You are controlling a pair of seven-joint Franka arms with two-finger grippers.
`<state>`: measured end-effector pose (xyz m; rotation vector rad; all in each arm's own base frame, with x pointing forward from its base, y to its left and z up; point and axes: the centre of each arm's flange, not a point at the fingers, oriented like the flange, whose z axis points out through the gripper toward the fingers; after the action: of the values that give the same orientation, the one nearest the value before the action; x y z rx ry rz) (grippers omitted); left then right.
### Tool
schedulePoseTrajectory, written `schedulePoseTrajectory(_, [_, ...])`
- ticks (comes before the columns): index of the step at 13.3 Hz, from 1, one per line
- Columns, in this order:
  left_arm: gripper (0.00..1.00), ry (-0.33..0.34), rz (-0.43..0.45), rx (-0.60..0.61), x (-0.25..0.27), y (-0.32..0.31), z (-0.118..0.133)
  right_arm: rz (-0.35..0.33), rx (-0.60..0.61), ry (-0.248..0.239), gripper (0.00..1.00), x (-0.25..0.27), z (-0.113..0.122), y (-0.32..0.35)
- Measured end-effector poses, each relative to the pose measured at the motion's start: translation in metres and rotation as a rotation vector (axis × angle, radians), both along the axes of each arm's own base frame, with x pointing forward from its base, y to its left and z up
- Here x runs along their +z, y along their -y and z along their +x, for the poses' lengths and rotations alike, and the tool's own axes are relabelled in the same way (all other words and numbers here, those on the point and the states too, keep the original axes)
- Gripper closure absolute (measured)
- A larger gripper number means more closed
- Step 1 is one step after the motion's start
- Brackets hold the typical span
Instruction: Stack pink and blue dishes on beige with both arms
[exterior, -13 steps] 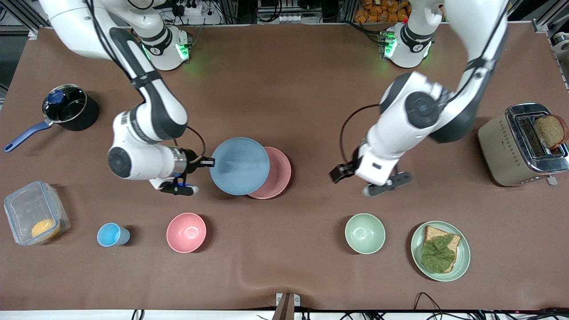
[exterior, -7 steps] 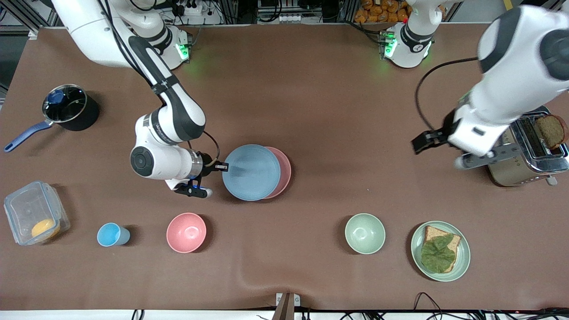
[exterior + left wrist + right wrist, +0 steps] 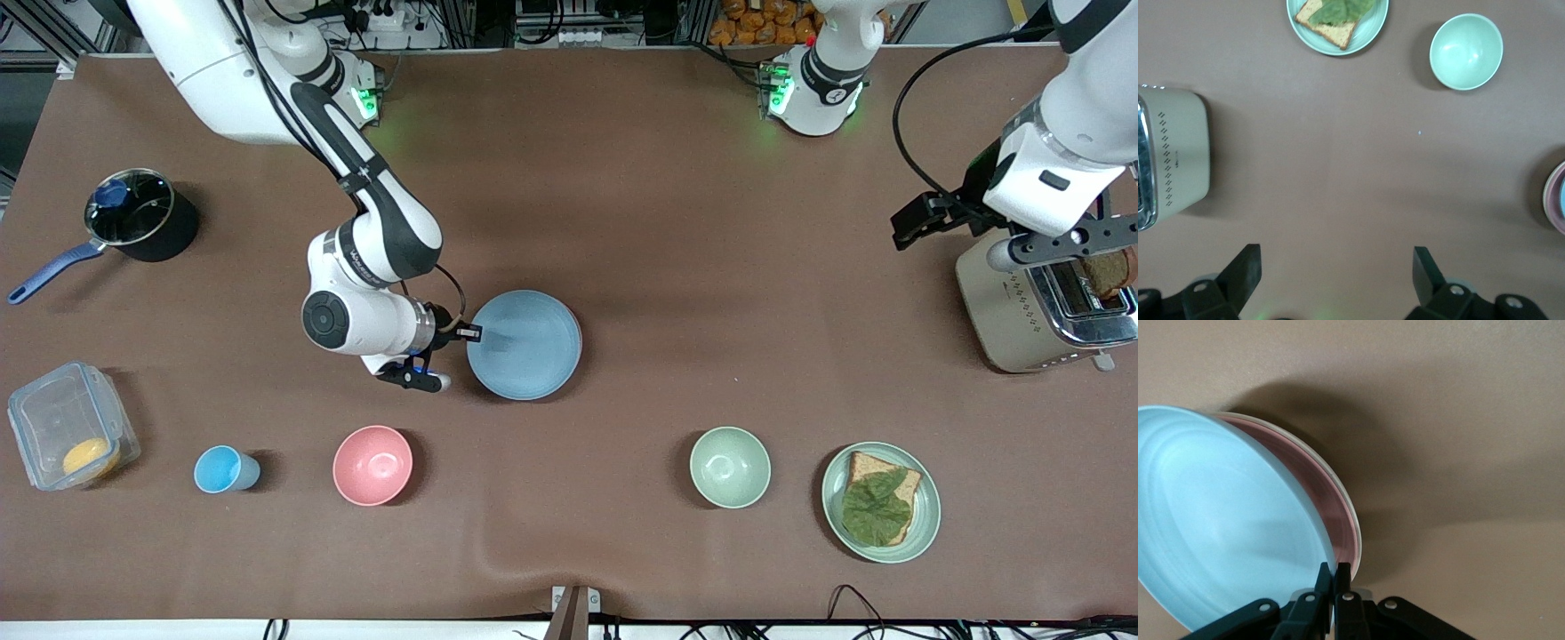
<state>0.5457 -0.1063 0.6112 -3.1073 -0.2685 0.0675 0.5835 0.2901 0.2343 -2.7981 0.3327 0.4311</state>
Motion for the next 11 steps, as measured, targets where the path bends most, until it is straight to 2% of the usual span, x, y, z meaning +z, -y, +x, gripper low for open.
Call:
schedulePoseTrajectory(3, [0.00, -0.005, 0.007, -0.002, 0.007, -0.007, -0.007, -0.006, -0.004, -0.013, 0.95, -0.005, -0.004, -0.005])
schedulePoseTrajectory(4, [0.00, -0.004, 0.009, -0.005, 0.009, -0.010, -0.008, -0.009, -0.004, -0.022, 0.88, -0.010, -0.006, -0.006])
schedulePoseTrajectory(7, [0.00, -0.009, 0.010, -0.019, 0.012, -0.030, -0.012, -0.015, -0.010, -0.038, 0.56, -0.009, -0.004, -0.002])
schedulePoseTrajectory(8, [0.00, -0.011, 0.010, -0.015, 0.012, -0.034, -0.012, -0.021, -0.013, -0.057, 0.44, 0.002, 0.000, 0.009])
schedulePoseTrajectory(9, [0.00, -0.014, 0.010, -0.012, 0.011, -0.036, -0.012, -0.020, -0.011, -0.075, 0.33, 0.020, 0.007, 0.032])
schedulePoseTrajectory(10, [0.00, -0.015, 0.010, -0.012, 0.011, -0.036, -0.013, -0.006, 0.003, -0.073, 0.22, 0.043, 0.017, 0.063])
schedulePoseTrajectory(11, [0.00, -0.016, 0.010, -0.013, 0.011, -0.036, -0.013, 0.013, 0.030, -0.049, 0.13, 0.069, 0.027, 0.103])
